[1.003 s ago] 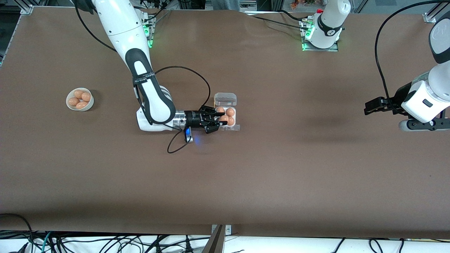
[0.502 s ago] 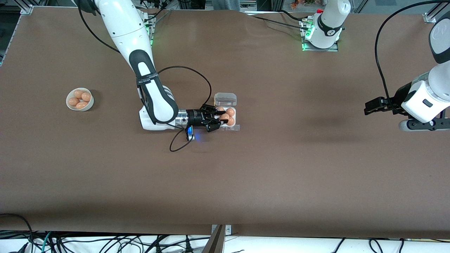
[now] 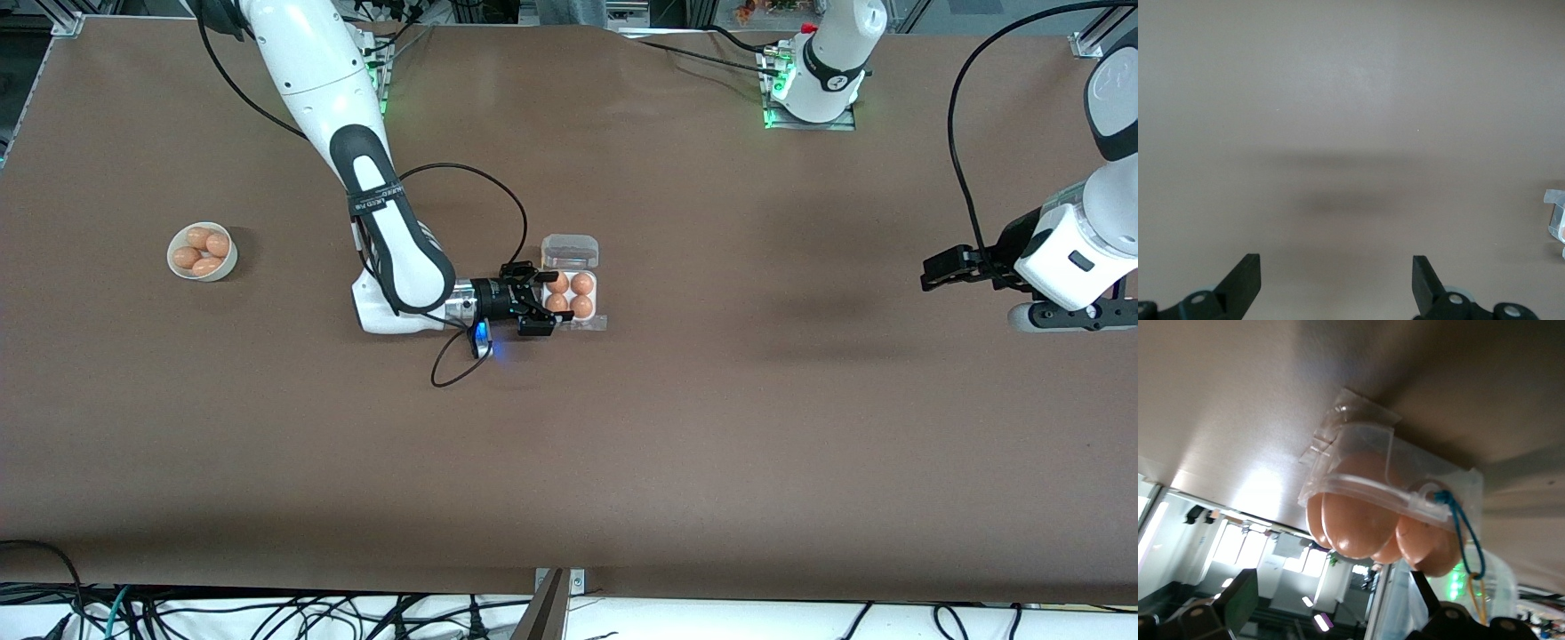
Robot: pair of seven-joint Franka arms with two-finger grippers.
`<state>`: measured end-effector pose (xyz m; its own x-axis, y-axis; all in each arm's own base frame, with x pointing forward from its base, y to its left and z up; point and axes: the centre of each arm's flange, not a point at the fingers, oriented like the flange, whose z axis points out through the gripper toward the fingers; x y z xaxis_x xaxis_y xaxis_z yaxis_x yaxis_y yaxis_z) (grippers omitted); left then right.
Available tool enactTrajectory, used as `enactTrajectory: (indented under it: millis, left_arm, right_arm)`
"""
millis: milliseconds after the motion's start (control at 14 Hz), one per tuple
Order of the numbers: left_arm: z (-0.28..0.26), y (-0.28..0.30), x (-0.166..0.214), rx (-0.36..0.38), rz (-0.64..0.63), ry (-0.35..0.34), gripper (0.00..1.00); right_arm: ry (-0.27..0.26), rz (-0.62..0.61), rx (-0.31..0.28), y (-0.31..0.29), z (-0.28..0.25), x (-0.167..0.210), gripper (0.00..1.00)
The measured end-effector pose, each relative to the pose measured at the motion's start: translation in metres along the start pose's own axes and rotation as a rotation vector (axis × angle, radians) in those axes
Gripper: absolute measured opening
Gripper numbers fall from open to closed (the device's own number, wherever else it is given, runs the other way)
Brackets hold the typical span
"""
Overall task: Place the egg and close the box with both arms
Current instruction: 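Withdraw the right gripper while the left gripper reaches the box lid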
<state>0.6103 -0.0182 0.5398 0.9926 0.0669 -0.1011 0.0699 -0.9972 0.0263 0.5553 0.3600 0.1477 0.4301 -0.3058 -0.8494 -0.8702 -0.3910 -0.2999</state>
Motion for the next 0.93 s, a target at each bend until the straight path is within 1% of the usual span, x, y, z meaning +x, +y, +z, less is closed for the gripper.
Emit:
enactTrajectory:
  millis: [215,287,358,430,573,645,717,932]
  left_arm:
    - [0.0,0.001,0.0,0.0,0.002,0.0,1.0]
    - [0.0,0.002,0.0,0.0,0.004,0.0,1.0]
    - [0.0,0.005,-0.001,-0.001,0.009,0.0,1.0]
    - [0.0,0.011,-0.001,-0.003,0.018,0.0,1.0]
    - [0.0,0.035,-0.004,-0.009,0.049,-0.001,1.0]
    - [0.0,0.051,-0.007,-0.012,0.044,-0.002,1.0]
    - [0.001,0.071,-0.011,-0.017,0.025,-0.006,1.0]
    - [0.003,0.139,-0.031,-0.034,-0.044,-0.022,1.0]
  right_arm:
    - [0.124,-0.109,-0.093,-0.019,-0.05,0.003,1.0]
    - [0.172,-0.145,-0.122,-0.025,-0.071,0.003,1.0]
    - [0.224,-0.185,-0.162,-0.03,-0.093,0.002,1.0]
    - [0.277,-0.229,-0.217,-0.033,-0.115,0.001,1.0]
    - [0.395,-0.335,-0.369,-0.036,-0.149,-0.005,1.0]
    - [0.467,-0.392,-0.454,-0.037,-0.164,-0.008,1.0]
    - [0.535,-0.441,-0.539,-0.038,-0.179,-0.009,1.0]
    - [0.694,-0.601,-0.783,-0.042,-0.234,-0.024,1.0]
